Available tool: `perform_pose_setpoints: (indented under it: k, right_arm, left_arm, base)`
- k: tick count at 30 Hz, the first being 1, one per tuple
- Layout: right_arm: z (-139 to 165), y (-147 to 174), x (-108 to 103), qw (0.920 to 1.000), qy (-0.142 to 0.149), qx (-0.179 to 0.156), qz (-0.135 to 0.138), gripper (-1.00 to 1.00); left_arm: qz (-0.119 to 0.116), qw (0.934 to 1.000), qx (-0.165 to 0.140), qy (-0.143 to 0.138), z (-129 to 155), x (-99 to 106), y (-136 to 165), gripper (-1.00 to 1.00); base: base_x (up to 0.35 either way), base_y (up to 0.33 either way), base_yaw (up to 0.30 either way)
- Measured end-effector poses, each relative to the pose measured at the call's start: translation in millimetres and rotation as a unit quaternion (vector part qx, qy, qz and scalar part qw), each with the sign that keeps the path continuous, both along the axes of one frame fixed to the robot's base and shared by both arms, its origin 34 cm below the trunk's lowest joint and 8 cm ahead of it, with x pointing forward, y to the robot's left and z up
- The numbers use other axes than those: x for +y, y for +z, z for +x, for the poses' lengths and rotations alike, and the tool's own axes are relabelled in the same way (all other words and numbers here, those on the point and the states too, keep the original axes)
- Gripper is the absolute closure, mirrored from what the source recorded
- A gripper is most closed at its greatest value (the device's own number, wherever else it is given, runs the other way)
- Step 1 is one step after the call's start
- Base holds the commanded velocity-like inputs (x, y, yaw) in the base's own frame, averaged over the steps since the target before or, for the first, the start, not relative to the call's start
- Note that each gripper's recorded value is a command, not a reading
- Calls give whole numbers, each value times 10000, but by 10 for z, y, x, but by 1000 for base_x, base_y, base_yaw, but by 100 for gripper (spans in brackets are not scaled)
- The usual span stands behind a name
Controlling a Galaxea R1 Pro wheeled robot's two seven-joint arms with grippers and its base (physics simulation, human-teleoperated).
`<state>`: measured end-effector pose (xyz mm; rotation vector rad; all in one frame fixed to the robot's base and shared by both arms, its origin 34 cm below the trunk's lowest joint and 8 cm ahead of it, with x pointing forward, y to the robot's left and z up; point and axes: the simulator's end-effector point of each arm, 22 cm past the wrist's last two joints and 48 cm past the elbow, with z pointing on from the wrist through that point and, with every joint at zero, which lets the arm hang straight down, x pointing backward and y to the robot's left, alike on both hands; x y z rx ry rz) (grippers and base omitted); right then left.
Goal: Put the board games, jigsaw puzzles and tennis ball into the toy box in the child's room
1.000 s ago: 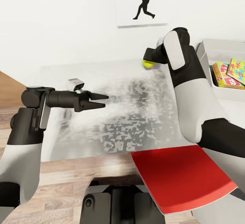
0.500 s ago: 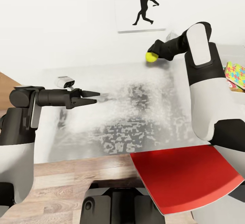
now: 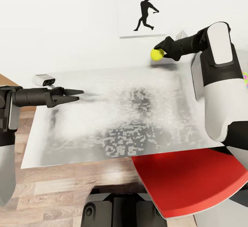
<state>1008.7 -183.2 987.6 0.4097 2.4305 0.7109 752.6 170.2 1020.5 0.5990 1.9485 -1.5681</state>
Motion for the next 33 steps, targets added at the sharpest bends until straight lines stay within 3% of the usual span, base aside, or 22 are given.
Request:
perform_pose_setpoints:
  k: [4, 9, 21, 33]
  right_arm:
    - [1, 69, -6, 10000, -1, -36, 37, 100]
    - [-29, 212, 166, 9992, 152, -84, 346, 100]
    - [-45, 571, 293, 9979, 337, -403, 372, 100]
    - [-71, 676, -63, 9984, 216, -506, 106, 100]
  left_arm:
    - [215, 9997, -29, 75, 8, 171, 6, -100]
    - [483, 9987, -41, 163, 15, 381, 13, -100]
    - [554, 9982, -128, 198, 10, 442, 127, -100]
    - [608, 9967, -300, 441, 60, 646, 315, -100]
  base:
    - [0, 0, 0]
    - [0, 0, 0]
    - [0, 0, 0]
    - [0, 0, 0]
